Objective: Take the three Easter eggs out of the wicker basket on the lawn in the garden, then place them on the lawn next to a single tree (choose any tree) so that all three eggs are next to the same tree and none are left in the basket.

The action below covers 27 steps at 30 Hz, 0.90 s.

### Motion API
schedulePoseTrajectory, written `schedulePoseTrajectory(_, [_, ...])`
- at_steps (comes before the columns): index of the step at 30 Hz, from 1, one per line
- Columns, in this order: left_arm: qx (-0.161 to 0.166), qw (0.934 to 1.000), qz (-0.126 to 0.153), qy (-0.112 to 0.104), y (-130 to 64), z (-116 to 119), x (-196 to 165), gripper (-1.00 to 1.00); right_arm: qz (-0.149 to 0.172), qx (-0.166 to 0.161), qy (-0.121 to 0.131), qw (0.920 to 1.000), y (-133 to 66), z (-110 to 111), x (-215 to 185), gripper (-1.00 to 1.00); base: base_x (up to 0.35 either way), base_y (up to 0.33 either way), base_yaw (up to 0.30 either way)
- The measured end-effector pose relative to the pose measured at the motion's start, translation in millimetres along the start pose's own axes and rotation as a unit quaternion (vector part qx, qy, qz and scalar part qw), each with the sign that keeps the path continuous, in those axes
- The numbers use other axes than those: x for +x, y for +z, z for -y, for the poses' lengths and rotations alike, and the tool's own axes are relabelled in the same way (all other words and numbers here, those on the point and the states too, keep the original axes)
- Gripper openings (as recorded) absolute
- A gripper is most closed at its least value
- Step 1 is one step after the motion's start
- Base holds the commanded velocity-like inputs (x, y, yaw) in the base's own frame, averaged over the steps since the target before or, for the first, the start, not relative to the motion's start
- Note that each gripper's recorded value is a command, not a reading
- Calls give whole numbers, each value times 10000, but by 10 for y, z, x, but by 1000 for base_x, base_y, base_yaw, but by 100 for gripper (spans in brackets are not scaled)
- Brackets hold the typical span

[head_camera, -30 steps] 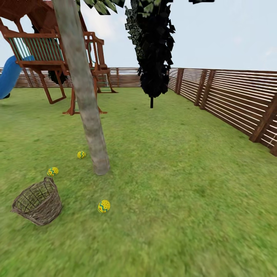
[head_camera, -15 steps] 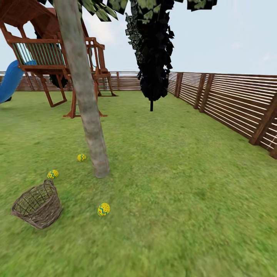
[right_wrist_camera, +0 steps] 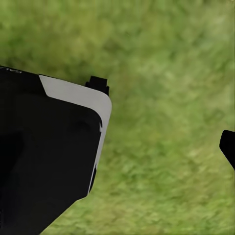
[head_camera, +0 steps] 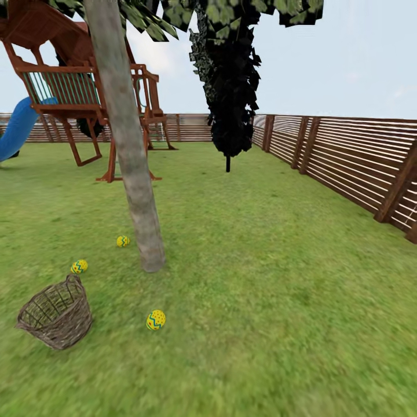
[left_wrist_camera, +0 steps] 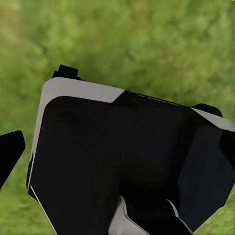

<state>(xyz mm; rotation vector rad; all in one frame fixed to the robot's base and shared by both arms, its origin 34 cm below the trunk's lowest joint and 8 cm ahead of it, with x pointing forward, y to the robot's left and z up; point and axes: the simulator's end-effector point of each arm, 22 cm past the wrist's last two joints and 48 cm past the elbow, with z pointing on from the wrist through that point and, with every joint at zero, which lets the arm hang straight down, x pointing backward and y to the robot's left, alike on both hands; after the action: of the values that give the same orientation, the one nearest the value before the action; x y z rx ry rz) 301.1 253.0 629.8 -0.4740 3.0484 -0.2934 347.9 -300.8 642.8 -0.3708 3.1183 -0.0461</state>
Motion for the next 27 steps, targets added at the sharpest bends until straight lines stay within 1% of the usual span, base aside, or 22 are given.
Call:
schedulePoseTrajectory(18, [45, 9999, 139, 27, -50, 44, -106, 100, 140, 34, 4, 9999, -70, 25, -94, 100, 0, 0, 0])
schedulePoseTrajectory(24, [63, 9999, 144, 26, -68, 52, -122, 100, 148, 65, 25, 9999, -95, 72, -101, 100, 0, 0, 0])
schedulePoseTrajectory(27, [36, 9998, 175, 15, -87, 10, -156, 100, 156, 97, 57, 9998, -109, 122, -102, 100, 0, 0, 0])
